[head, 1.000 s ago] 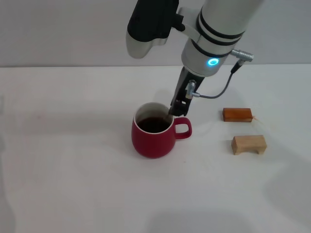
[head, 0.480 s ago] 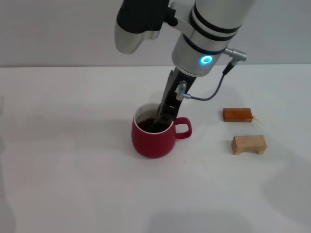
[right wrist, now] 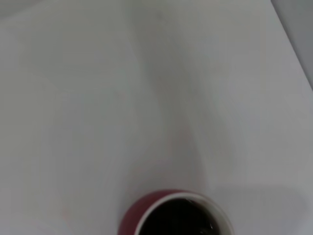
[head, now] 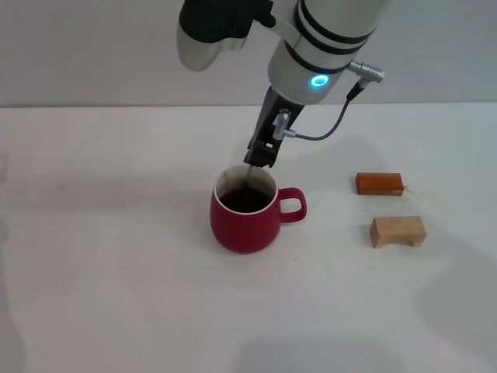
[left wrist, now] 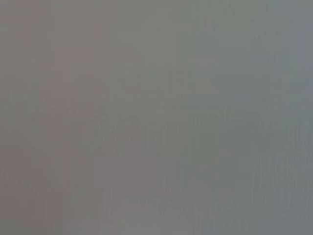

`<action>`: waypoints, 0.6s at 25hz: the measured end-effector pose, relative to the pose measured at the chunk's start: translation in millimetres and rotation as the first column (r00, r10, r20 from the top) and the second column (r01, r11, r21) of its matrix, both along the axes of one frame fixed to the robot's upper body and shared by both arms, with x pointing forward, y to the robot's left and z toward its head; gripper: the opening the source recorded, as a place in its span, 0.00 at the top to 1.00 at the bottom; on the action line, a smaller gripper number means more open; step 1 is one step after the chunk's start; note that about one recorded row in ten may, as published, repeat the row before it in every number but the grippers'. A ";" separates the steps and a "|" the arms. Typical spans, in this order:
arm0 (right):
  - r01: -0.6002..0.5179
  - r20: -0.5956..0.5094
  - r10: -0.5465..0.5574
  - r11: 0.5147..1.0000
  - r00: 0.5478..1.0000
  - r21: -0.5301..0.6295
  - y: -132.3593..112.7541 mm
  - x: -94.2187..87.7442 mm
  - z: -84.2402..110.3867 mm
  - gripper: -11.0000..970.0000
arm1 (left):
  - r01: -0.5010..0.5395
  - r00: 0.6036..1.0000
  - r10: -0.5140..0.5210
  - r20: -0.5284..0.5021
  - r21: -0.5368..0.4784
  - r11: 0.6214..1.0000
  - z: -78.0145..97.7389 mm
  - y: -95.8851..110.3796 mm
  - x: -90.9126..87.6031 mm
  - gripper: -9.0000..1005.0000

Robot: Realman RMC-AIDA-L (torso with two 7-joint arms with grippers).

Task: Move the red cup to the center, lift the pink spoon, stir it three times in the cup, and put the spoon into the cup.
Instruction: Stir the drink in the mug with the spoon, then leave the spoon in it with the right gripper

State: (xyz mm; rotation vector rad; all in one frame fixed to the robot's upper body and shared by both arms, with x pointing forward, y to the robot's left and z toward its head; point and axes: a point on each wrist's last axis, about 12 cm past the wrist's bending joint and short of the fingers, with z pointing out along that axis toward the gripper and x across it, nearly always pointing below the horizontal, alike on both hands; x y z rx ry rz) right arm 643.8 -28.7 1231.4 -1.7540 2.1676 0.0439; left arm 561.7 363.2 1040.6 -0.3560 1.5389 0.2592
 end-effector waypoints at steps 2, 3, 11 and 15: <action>0.008 0.006 -0.008 1.000 1.000 -0.017 -1.5 1.2 -0.9 0.84 | 0.000 1.000 0.000 0.001 0.000 1.000 0.2 0.0 0.2 0.17; 0.011 0.006 -0.011 1.000 1.000 -0.024 -2.0 1.4 -1.1 0.84 | 0.000 1.000 0.000 0.001 0.000 1.000 0.2 0.0 0.2 0.17; 0.002 -0.060 -0.005 0.999 0.998 -0.045 -3.0 -6.7 -0.6 0.84 | 0.000 1.000 0.000 0.001 0.002 1.000 0.7 0.8 0.5 0.17; -0.024 -0.104 0.023 1.000 0.994 -0.005 4.1 -13.9 4.4 0.84 | 0.000 1.000 0.000 0.002 0.003 1.000 1.1 1.3 0.7 0.17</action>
